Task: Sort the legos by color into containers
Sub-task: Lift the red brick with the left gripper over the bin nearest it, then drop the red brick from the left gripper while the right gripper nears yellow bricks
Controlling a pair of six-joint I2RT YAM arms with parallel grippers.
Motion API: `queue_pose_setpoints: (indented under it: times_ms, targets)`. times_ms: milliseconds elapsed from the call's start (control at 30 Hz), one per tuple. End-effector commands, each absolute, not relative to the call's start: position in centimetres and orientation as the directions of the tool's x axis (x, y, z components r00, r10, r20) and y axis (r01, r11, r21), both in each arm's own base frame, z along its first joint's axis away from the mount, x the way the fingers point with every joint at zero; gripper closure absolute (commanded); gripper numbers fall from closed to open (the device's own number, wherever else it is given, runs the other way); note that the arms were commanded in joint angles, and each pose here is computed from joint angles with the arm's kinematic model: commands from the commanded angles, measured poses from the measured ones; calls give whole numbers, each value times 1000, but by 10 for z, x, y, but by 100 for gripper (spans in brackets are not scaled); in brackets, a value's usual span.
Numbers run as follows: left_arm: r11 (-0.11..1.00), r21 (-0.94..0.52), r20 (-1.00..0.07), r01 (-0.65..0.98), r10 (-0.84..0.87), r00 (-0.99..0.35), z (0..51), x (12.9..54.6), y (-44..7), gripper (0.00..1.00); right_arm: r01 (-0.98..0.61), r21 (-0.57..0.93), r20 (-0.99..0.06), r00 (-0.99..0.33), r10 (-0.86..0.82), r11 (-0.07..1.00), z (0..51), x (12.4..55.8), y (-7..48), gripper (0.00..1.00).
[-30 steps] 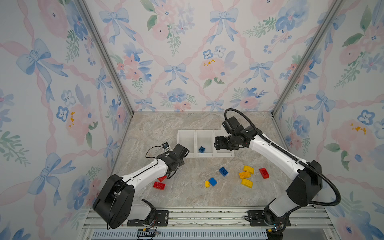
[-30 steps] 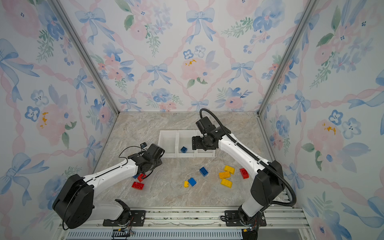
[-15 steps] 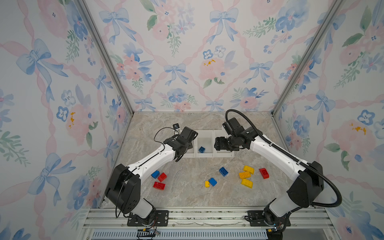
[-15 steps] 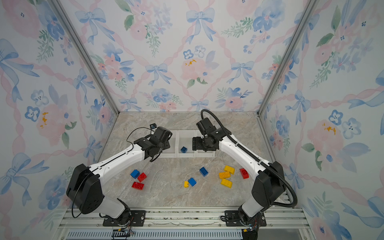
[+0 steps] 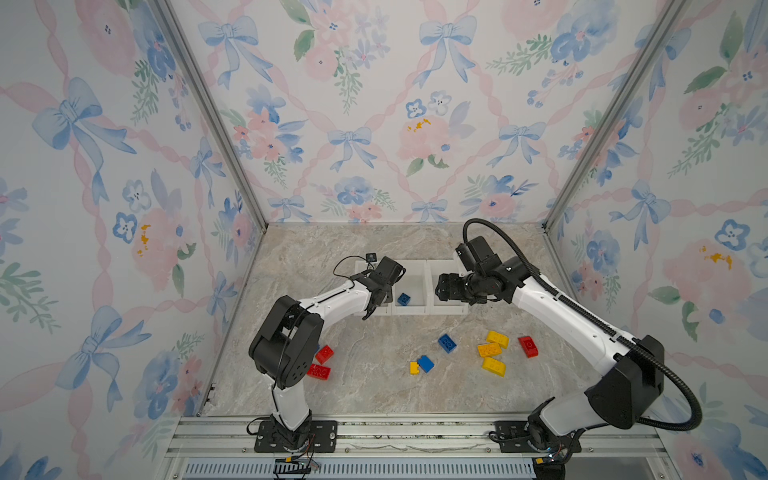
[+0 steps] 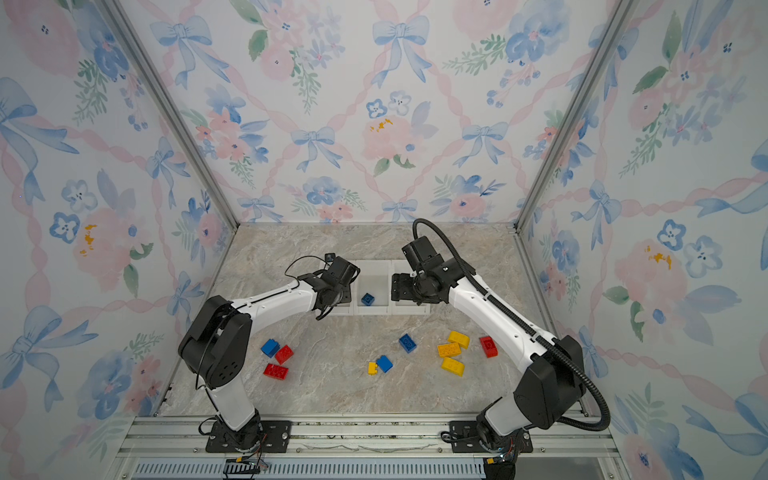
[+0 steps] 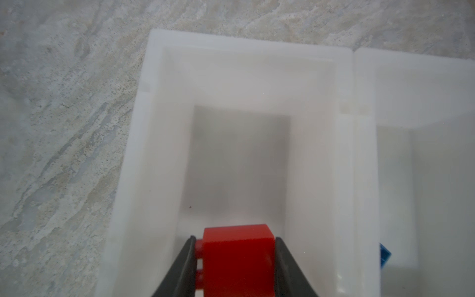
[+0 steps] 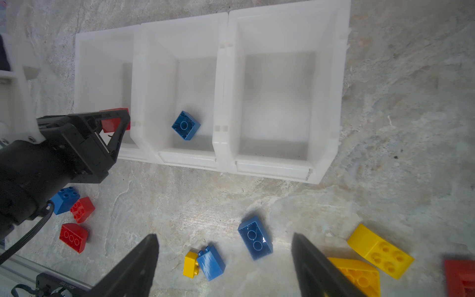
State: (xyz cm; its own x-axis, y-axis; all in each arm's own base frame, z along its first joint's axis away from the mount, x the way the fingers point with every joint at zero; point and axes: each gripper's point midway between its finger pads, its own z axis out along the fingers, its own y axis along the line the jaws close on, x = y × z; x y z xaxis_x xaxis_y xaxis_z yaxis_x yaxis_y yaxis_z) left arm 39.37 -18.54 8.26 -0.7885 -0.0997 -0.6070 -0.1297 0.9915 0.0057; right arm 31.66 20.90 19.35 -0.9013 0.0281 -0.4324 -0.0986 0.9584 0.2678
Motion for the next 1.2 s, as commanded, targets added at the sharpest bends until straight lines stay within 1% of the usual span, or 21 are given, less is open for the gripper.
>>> queue_pose_setpoints:
  times_ms: [0, 100, 200, 300, 500, 667, 800, 1067, 1167]
  targets:
    - [994, 17, -610, -110, -77, -789, 80, 400, -186, 64, -64, 257, -419, -907, 51, 964, 192, 310, 197, 15]
    - [994, 16, -610, -109, -77, -789, 81, 401, -186, 53, -56, 254, -414, -908, 56, 965, 191, 310, 194, 15]
    - [994, 11, -612, -108, -79, -787, 83, 399, -186, 44, -50, 255, -409, -910, 61, 966, 190, 310, 191, 15]
    - [994, 6, -613, -112, -85, -786, 84, 397, -185, 39, -40, 256, -402, -913, 69, 966, 188, 310, 188, 14]
    - [994, -4, -621, -113, -91, -779, 91, 390, -183, 35, -26, 246, -389, -918, 74, 969, 185, 306, 181, 14]
    - [993, -26, -639, -115, -105, -762, 104, 384, -181, 32, 40, 226, -347, -930, 119, 973, 174, 297, 163, 14]
    - [993, -50, -652, -105, -112, -750, 115, 377, -184, 31, 91, 198, -296, -944, 148, 976, 161, 283, 147, 14]
    - [992, -99, -664, -82, -127, -737, 130, 364, -188, 28, 160, 83, -202, -964, 174, 984, 136, 244, 109, 12]
    - [991, -113, -668, -76, -133, -733, 135, 360, -188, 26, 213, 84, -172, -959, 225, 973, 127, 228, 102, 12]
